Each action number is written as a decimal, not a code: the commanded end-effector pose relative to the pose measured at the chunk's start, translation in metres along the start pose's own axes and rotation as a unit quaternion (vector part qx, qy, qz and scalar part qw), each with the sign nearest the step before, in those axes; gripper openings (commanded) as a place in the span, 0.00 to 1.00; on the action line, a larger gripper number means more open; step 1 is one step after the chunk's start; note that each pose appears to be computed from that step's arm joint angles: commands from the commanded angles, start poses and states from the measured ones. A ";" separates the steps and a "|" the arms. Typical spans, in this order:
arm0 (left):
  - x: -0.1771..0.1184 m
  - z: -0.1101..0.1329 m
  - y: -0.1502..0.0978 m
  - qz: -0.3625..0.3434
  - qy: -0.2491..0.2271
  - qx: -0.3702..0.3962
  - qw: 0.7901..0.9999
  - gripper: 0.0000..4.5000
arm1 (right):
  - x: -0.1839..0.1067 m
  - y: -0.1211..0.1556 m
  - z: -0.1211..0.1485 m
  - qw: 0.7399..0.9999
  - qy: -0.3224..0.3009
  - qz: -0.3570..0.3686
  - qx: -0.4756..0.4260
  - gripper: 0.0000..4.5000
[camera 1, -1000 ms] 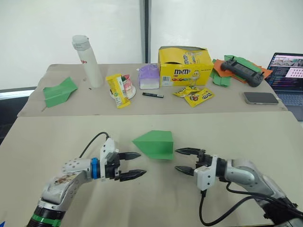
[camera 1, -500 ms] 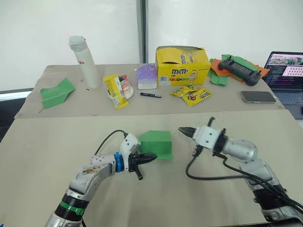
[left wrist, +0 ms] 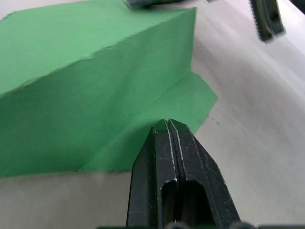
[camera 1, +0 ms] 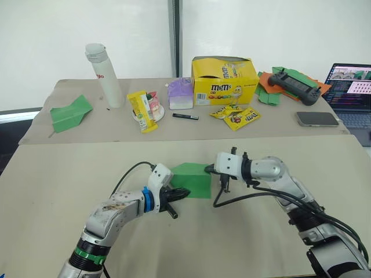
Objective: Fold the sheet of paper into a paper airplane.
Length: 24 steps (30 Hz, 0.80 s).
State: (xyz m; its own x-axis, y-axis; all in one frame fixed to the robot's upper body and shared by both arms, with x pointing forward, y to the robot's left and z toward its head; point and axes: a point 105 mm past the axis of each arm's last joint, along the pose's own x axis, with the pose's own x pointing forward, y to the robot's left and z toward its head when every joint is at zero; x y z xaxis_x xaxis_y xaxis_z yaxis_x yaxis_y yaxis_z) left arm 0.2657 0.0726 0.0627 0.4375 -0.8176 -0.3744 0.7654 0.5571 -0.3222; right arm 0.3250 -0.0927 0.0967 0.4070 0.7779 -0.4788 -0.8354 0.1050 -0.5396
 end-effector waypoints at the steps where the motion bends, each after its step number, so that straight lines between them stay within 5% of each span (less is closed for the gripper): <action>1: 0.001 -0.023 0.001 0.009 0.038 -0.043 0.998 0.01 | -0.005 0.005 0.023 0.999 -0.046 0.006 -0.006 0.00; 14: -0.019 -0.021 -0.006 0.001 0.044 -0.124 0.991 0.01 | 0.003 0.048 0.019 0.998 -0.052 0.038 0.023 0.00; 21: -0.067 -0.002 -0.044 -0.127 0.048 -0.088 0.987 0.01 | 0.011 0.065 0.003 0.998 -0.029 0.060 0.013 0.00; 22: -0.075 0.000 -0.044 -0.137 0.046 -0.085 0.986 0.01 | 0.012 0.066 0.002 0.998 -0.028 0.060 0.010 0.00; 24: -0.079 0.025 -0.005 -0.072 -0.008 -0.044 0.996 0.01 | 0.013 0.068 -0.002 0.998 -0.021 0.059 0.001 0.00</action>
State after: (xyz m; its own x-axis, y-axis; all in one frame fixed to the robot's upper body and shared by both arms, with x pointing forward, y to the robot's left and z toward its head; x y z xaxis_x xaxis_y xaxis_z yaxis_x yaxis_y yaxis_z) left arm 0.2179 0.1181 0.1010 0.2429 -0.9039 -0.3520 0.7488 0.4054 -0.5244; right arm 0.2806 -0.0755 0.0714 0.3174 0.8315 -0.4560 -0.8572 0.0459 -0.5130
